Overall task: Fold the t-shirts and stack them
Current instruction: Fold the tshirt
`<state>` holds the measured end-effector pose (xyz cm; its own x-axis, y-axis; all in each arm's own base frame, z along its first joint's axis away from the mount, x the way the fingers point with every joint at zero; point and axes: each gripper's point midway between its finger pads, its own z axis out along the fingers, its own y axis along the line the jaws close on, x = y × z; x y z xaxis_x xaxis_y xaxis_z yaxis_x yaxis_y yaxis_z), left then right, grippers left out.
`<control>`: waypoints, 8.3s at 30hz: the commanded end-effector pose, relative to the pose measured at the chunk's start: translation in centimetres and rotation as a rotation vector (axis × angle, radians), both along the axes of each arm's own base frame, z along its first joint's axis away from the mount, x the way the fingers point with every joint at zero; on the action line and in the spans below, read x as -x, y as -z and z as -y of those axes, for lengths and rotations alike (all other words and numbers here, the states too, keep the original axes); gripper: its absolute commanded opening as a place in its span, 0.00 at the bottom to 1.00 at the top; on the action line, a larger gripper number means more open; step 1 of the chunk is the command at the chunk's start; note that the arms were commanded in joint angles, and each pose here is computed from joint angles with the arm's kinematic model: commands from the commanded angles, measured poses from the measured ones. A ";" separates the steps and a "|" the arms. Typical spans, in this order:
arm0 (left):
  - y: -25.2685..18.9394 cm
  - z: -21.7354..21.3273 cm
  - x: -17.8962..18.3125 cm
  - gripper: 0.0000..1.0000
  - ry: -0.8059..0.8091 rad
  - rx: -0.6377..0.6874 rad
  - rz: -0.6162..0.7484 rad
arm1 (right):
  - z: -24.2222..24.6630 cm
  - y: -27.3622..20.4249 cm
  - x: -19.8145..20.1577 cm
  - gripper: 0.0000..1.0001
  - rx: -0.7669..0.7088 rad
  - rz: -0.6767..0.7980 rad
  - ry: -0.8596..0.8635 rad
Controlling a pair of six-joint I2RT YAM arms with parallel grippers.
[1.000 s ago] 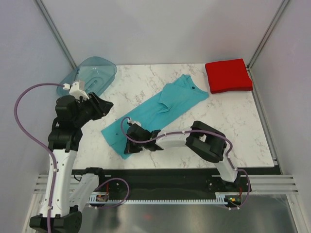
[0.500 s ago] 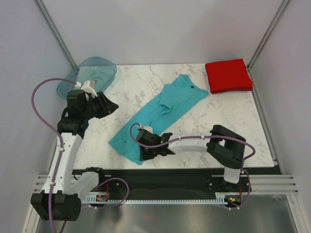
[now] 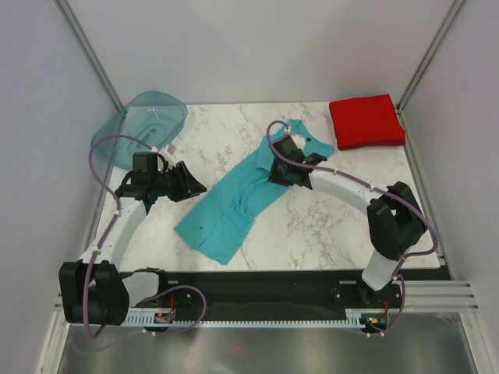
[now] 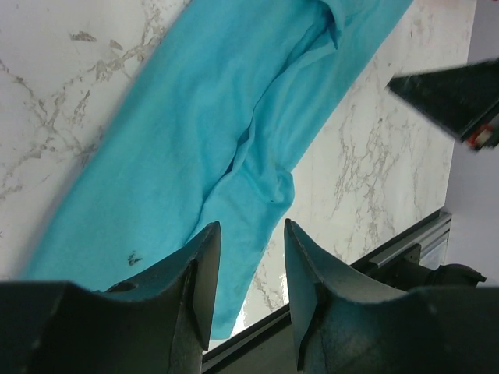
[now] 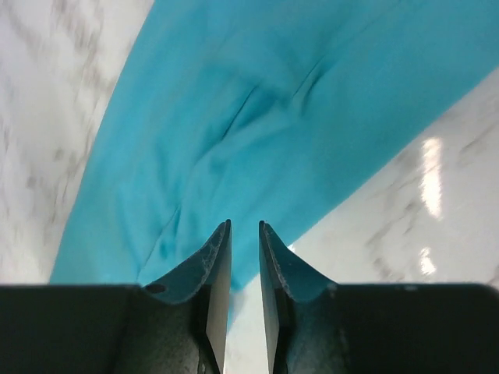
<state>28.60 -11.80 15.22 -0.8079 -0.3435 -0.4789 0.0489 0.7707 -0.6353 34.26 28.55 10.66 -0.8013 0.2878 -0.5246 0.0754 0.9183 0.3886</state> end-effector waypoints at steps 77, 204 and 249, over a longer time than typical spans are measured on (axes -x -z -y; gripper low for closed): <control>-0.6 2.1 -2.1 0.36 -0.067 0.005 0.082 | -2.6 2.6 11.5 0.45 -0.160 -0.157 0.070; 10.5 7.7 7.5 0.42 0.159 -0.002 -0.169 | 8.0 -5.0 1.9 0.51 0.016 -0.062 -0.093; 13.6 8.3 13.9 0.02 0.232 -0.044 -0.247 | 7.5 5.1 18.9 0.52 -0.207 -0.264 -0.065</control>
